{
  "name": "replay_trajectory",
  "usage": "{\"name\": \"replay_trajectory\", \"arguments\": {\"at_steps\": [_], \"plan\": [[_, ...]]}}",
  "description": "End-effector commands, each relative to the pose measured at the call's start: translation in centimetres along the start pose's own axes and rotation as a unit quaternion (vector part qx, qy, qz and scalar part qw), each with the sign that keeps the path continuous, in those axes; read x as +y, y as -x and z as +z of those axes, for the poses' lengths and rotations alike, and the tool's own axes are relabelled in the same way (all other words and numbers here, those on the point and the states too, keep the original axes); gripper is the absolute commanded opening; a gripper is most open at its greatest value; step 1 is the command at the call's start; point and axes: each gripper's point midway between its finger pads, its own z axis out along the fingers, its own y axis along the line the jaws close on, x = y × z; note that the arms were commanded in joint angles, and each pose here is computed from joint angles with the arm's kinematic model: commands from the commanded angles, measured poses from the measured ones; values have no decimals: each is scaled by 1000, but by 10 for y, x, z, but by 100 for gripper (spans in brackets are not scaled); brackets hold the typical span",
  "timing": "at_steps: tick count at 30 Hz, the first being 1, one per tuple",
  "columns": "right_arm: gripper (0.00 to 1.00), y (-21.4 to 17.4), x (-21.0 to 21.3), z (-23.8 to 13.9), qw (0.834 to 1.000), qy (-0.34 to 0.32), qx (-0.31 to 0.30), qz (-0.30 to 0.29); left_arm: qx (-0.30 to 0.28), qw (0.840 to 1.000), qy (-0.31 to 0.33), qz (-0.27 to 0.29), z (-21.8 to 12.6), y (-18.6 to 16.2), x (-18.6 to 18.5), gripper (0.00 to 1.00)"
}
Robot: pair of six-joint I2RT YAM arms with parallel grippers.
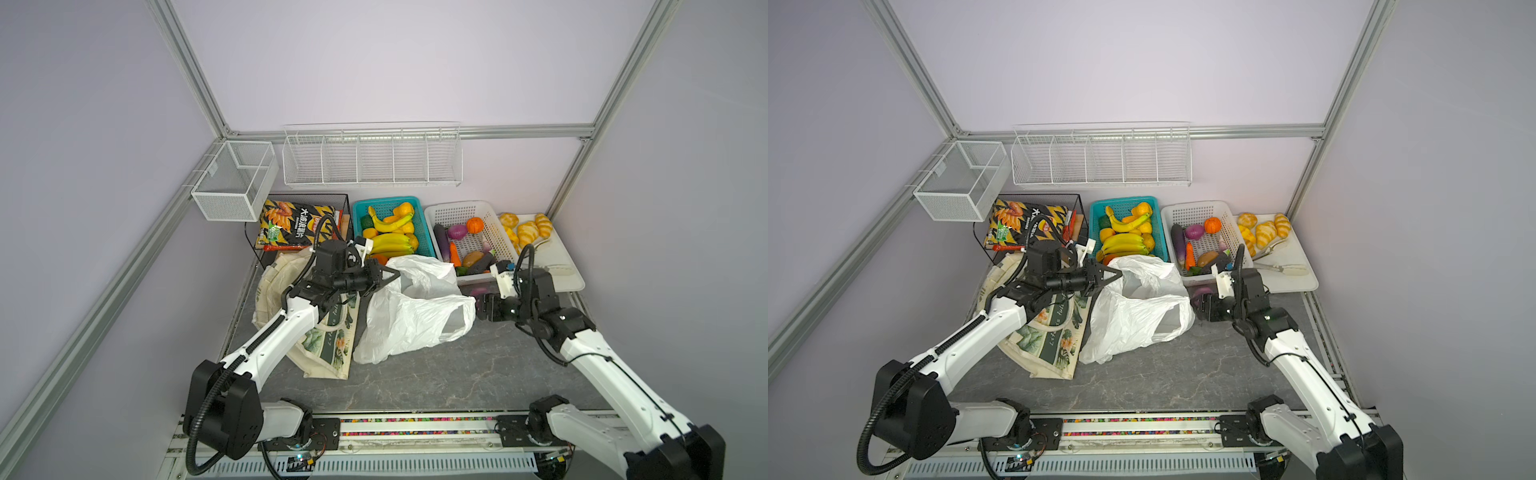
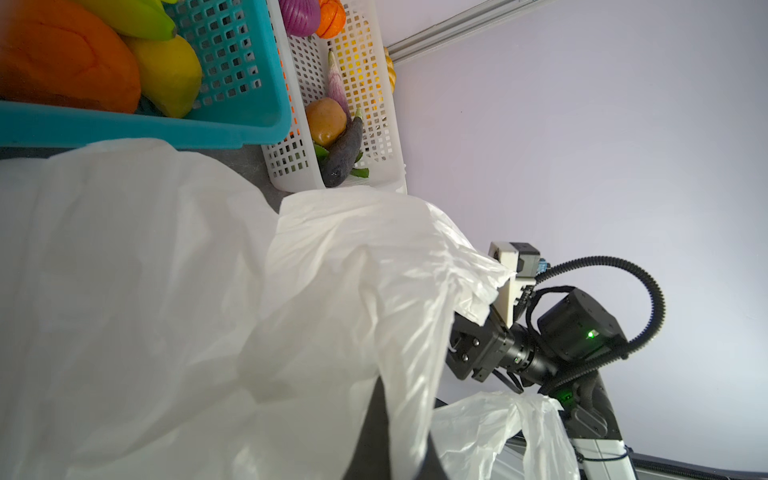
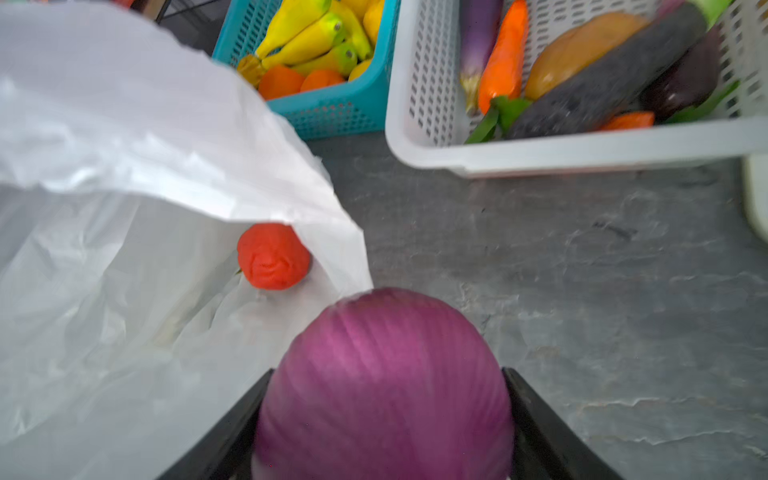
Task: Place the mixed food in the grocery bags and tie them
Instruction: 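Carry the purple onion into the white bag and release it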
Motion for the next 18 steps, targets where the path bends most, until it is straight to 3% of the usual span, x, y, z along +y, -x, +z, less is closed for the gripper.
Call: {"name": "replay_trajectory", "arguments": {"at_steps": [1, 10, 18], "plan": [[66, -8, 27, 9, 997, 71, 11, -11, -1, 1000, -14, 21, 0, 2, -13, 0], [65, 1, 97, 25, 974, 210, 38, -72, 14, 999, -22, 30, 8, -5, -21, 0], [66, 4, 108, 60, 973, 198, 40, -109, 25, 999, -19, 38, 11, -12, -23, 0]]}}
